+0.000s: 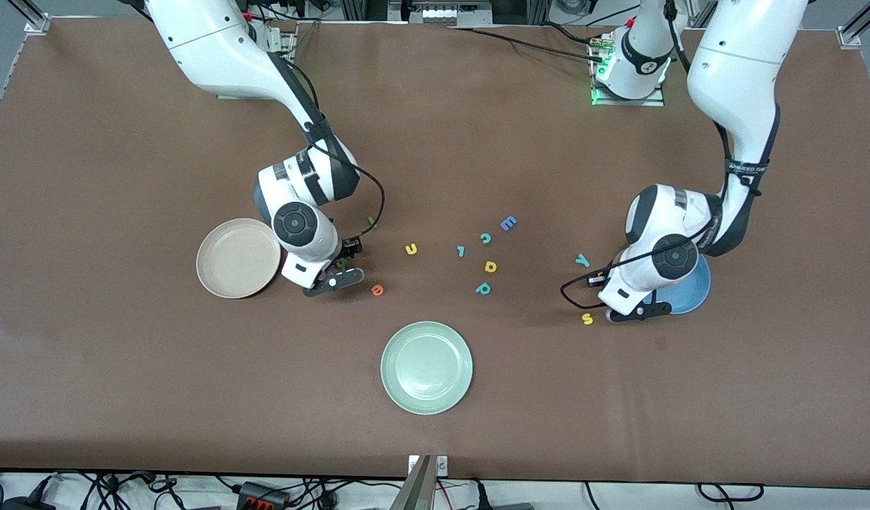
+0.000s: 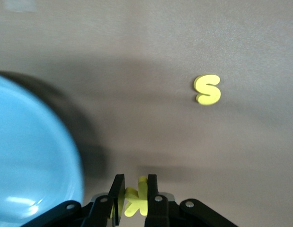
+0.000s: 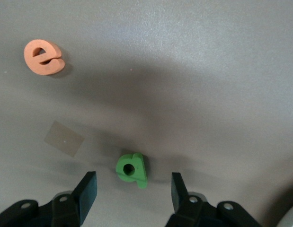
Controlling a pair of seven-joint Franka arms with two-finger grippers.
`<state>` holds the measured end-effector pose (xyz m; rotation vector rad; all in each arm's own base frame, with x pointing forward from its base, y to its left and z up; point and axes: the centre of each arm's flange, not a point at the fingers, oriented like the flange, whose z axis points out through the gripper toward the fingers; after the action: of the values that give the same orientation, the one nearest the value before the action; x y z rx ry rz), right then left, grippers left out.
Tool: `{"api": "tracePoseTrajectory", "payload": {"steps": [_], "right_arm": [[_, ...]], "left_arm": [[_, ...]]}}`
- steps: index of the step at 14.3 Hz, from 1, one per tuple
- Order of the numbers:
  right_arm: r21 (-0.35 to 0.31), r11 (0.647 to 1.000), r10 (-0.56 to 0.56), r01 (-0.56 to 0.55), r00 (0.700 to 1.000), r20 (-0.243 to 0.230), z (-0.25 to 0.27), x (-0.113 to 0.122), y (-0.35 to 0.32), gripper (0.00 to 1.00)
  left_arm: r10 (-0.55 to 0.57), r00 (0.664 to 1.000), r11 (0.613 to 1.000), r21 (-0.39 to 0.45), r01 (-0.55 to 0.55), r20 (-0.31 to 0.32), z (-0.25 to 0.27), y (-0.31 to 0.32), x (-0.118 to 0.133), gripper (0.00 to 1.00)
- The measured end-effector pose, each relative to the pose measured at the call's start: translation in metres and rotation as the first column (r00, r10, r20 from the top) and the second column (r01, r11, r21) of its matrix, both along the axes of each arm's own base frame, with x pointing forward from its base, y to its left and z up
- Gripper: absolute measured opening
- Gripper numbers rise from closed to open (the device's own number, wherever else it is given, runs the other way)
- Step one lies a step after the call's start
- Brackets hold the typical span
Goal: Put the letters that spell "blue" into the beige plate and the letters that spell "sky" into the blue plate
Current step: 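Drop the k on the blue plate while the right gripper grasps green q, then release the green q on the white plate while the left gripper reaches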
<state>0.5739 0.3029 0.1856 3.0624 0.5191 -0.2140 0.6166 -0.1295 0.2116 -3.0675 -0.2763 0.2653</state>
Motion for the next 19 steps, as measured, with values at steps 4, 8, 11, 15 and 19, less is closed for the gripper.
{"api": "tracePoseTrajectory", "payload": {"steps": [4,8,11,15,19], "right_arm": [[0.003,1.000,0.000,0.000,1.000,0.008,-0.009,0.001,0.000,0.70],[0.003,1.000,0.000,0.000,1.000,0.009,-0.011,0.000,0.000,0.56],[0.004,1.000,-0.002,0.002,1.000,0.013,-0.009,0.002,-0.001,0.30],[0.011,1.000,-0.015,0.014,1.000,0.024,-0.005,0.007,-0.003,0.27],[0.023,0.993,-0.117,0.116,0.992,0.054,0.034,0.046,-0.060,0.27]], "left_arm": [[-0.039,0.999,0.999,0.010,0.039,-0.038,0.031,0.032,0.000,0.23],[-0.055,0.996,0.998,-0.005,0.055,-0.071,0.020,0.072,-0.002,0.23],[-0.057,0.995,0.998,-0.005,0.056,-0.082,0.013,0.072,-0.005,0.30],[-0.050,0.995,0.999,-0.004,0.049,-0.081,0.014,0.071,-0.005,0.65],[0.147,0.987,0.989,0.033,-0.145,-0.066,0.016,0.024,-0.010,1.00]]}}
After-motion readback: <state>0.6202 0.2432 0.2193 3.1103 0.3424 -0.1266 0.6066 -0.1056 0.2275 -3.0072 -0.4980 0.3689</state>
